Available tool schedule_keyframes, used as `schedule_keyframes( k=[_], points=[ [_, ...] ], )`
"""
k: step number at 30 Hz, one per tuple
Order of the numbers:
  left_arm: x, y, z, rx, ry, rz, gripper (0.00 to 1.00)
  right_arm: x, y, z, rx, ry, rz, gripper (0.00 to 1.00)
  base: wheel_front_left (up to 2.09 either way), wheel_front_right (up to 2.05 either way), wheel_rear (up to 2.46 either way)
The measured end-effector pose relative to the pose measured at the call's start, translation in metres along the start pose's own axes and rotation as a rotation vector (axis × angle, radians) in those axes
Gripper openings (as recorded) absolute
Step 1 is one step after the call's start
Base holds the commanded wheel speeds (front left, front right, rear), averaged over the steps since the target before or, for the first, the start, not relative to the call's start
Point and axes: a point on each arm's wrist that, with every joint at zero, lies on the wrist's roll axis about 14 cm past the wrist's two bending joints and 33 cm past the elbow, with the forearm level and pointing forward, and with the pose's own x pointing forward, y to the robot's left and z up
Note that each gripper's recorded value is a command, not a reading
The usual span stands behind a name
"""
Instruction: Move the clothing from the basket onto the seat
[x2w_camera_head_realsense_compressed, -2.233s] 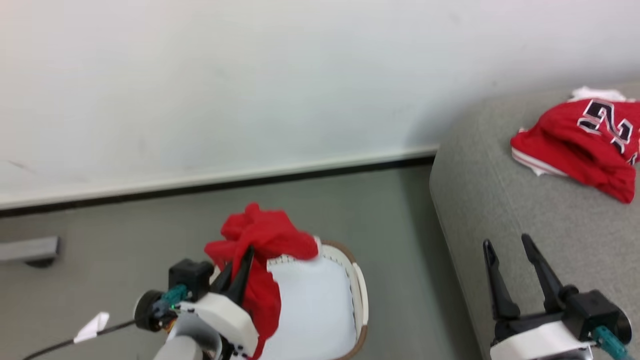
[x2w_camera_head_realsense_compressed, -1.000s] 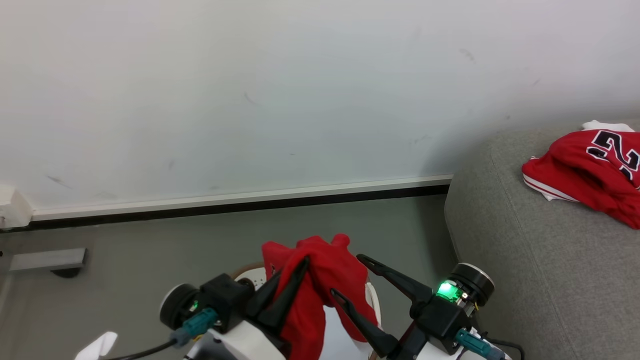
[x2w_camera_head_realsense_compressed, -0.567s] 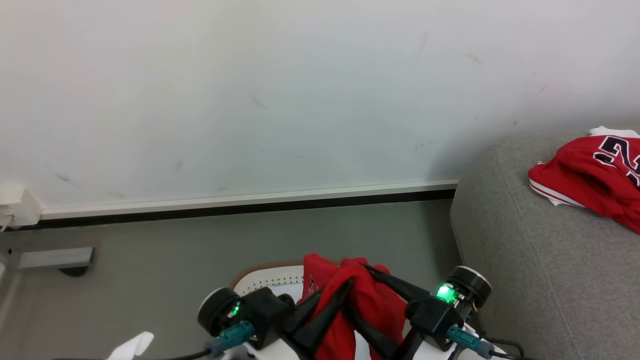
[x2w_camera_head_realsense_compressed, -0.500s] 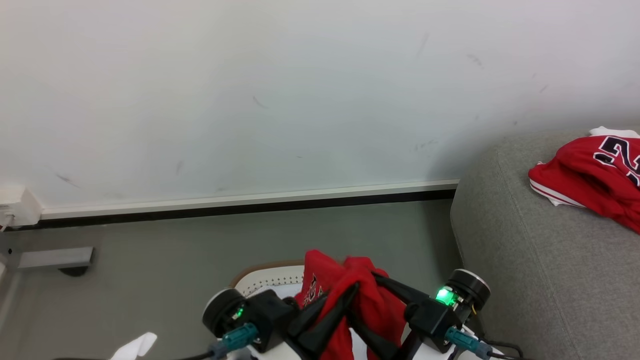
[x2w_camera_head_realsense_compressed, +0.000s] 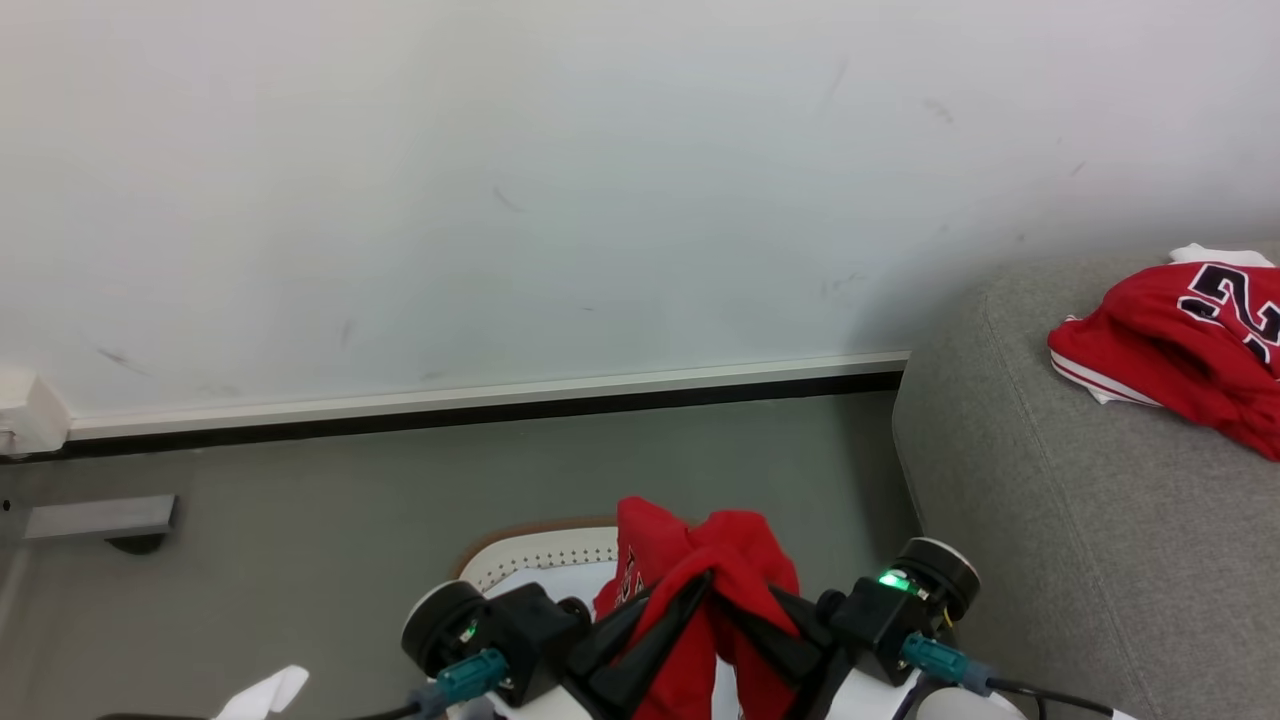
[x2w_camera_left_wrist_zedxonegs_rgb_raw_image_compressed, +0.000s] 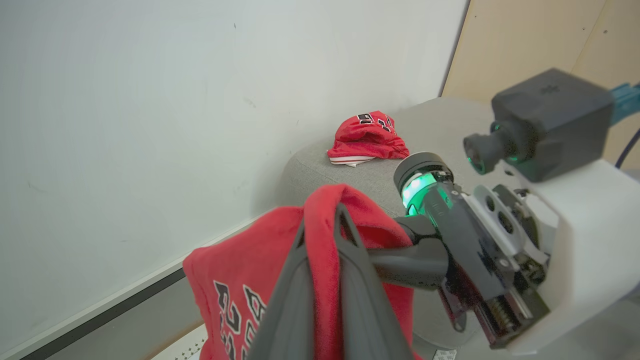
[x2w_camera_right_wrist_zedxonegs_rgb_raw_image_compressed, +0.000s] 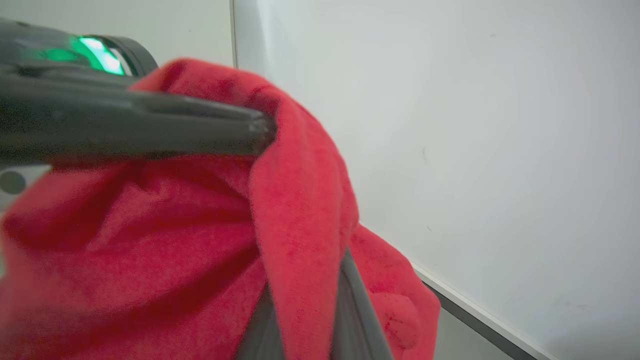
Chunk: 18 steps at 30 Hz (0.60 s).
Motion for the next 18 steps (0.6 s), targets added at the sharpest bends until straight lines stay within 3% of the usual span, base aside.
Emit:
schedule_keyframes(
  k=[1, 4, 18],
  points=[
    [0.0, 0.001, -0.002, -0.001, 0.001, 0.003, 0.47, 0.0, -0.002, 0.001, 0.002, -0.003, -0.008, 0.0, 0.0, 0.0, 0.0],
    [0.001, 0.004, -0.007, -0.006, 0.006, 0.012, 1.0, -0.003, -0.01, 0.002, 0.009, -0.009, -0.034, 0.0, 0.0, 0.0, 0.0],
    [0.024, 0.004, -0.032, -0.02, 0.035, -0.017, 1.0, -0.037, -0.07, 0.014, 0.012, -0.06, -0.253, 0.0, 0.0, 0.0, 0.0]
  ],
)
